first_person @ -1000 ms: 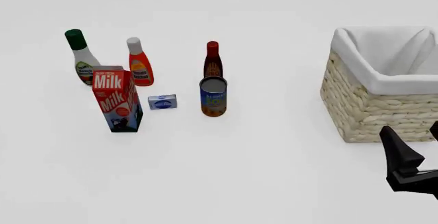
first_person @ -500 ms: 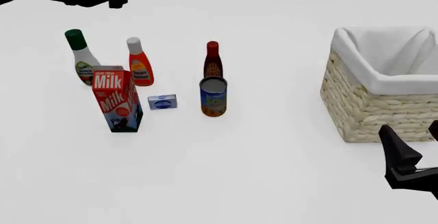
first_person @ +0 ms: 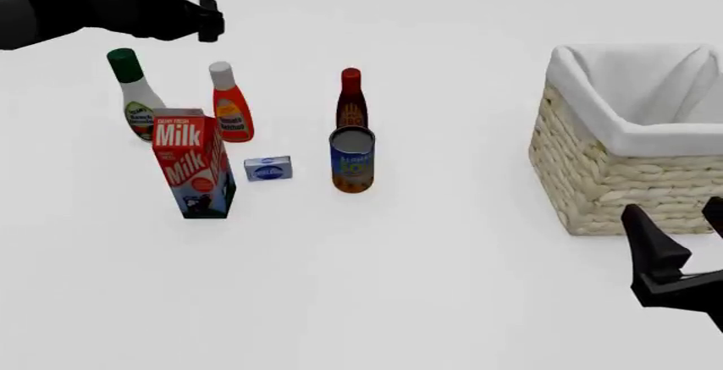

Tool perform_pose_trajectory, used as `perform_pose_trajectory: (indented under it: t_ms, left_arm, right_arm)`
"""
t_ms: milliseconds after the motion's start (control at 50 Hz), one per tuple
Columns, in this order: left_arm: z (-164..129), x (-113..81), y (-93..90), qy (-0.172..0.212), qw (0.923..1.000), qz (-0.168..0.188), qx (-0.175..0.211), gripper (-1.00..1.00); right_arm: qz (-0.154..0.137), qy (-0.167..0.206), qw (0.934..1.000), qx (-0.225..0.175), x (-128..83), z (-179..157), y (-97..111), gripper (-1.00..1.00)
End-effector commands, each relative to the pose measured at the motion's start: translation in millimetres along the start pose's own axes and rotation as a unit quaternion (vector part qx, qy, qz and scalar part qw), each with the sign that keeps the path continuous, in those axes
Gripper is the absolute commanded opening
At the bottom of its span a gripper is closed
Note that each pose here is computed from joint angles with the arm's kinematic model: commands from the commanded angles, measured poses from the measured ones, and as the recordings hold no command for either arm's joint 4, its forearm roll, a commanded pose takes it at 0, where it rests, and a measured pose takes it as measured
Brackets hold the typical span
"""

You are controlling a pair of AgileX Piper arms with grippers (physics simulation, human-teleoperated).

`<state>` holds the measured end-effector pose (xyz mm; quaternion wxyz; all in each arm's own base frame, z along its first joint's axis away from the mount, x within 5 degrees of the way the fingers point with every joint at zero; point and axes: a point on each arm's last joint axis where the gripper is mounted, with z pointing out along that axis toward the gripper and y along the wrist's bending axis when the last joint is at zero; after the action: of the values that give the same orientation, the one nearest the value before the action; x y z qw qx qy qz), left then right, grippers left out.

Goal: Pick the ketchup and place it in the basket.

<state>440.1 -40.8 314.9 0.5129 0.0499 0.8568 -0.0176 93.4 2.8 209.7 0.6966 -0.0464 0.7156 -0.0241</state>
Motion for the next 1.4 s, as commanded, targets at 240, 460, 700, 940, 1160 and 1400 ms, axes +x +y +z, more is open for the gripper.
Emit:
perform_pose_trajectory:
  t_ms: [240,460,700,940,1160,1400]
  left_arm:
    - [28.9,15.4,-0.2,0.013,0.9999,-0.005,0.0,1.0]
    - [41.0,21.7,-0.1,0.02,0.9998,-0.008,0.0,1.0]
    - [49.7,27.9,-1.1,0.025,0.9996,-0.009,0.001,1.0]
    - [59.8,36.4,2.7,0.032,0.9995,-0.008,-0.003,1.0]
    - [65.5,39.3,3.8,0.035,0.9993,-0.011,-0.004,1.0]
    - [71.3,39.2,0.0,0.036,0.9992,-0.016,-0.001,1.0]
  right_arm:
    - [0.002,0.003,1.0,-0.002,0.4,3.0,0.3,1.0]
    - [0.003,0.006,1.0,-0.002,1.2,6.0,0.4,1.0]
    - [0.003,0.009,1.0,-0.003,2.2,9.1,0.6,1.0]
    - [0.003,0.011,0.9999,-0.003,2.6,10.9,0.7,1.0]
    - [0.003,0.013,0.9999,-0.003,3.2,11.6,0.8,1.0]
    - [0.004,0.015,0.9999,-0.005,3.7,13.1,1.1,1.0]
